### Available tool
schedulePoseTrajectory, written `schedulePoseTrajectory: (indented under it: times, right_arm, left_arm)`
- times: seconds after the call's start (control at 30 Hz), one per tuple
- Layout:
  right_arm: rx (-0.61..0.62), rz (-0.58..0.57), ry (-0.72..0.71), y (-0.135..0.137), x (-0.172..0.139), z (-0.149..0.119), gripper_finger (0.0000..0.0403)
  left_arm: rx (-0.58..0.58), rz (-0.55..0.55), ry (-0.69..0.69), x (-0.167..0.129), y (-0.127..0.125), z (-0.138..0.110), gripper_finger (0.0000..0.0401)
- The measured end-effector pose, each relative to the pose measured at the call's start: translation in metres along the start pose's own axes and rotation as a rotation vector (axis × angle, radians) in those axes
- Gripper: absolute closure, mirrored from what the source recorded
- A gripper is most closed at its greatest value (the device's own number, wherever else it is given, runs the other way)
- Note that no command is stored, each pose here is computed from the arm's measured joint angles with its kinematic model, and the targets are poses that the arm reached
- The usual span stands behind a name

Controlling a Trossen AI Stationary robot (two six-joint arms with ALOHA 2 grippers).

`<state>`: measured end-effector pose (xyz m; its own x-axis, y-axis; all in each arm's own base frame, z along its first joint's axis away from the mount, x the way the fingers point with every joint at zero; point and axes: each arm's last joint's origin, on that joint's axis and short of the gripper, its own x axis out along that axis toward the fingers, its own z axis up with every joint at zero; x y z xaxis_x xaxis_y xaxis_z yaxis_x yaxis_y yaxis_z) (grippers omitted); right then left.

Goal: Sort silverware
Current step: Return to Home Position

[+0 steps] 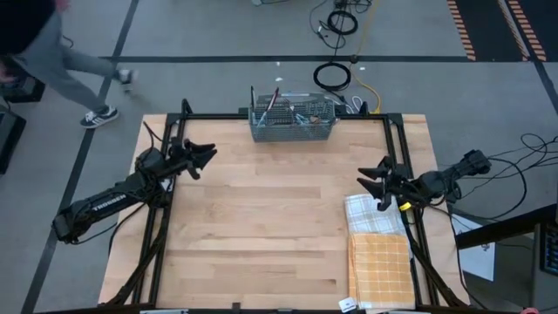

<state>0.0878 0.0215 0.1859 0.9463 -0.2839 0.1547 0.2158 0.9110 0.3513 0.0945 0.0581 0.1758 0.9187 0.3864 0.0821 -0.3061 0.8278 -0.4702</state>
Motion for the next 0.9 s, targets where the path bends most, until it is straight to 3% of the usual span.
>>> schedulePoseTrajectory:
  times: [0.1, 0.33, 0.5, 0.73, 0.9]
  right_arm:
    - [-0.034, -0.031, 0.002, -0.002, 0.001, -0.001, 0.0227]
    - [0.018, -0.255, 0.022, -0.011, 0.000, -0.010, 0.0227]
    - [0.060, -0.228, 0.030, -0.011, 0.000, -0.010, 0.0227]
    - [-0.033, -0.198, 0.047, -0.010, 0.000, -0.010, 0.0227]
    - [-0.032, -0.194, 0.043, -0.009, 0.000, -0.010, 0.0227]
  left_arm:
    - [0.010, -0.005, 0.037, 0.000, 0.001, -0.003, 0.0221]
    - [0.068, -0.046, 0.085, 0.000, 0.001, -0.006, 0.0221]
    - [0.092, -0.045, 0.086, 0.000, 0.001, -0.006, 0.0221]
    - [0.146, -0.034, 0.127, -0.001, 0.003, -0.010, 0.0221]
    - [0.050, -0.096, 0.169, -0.001, 0.001, -0.012, 0.0221]
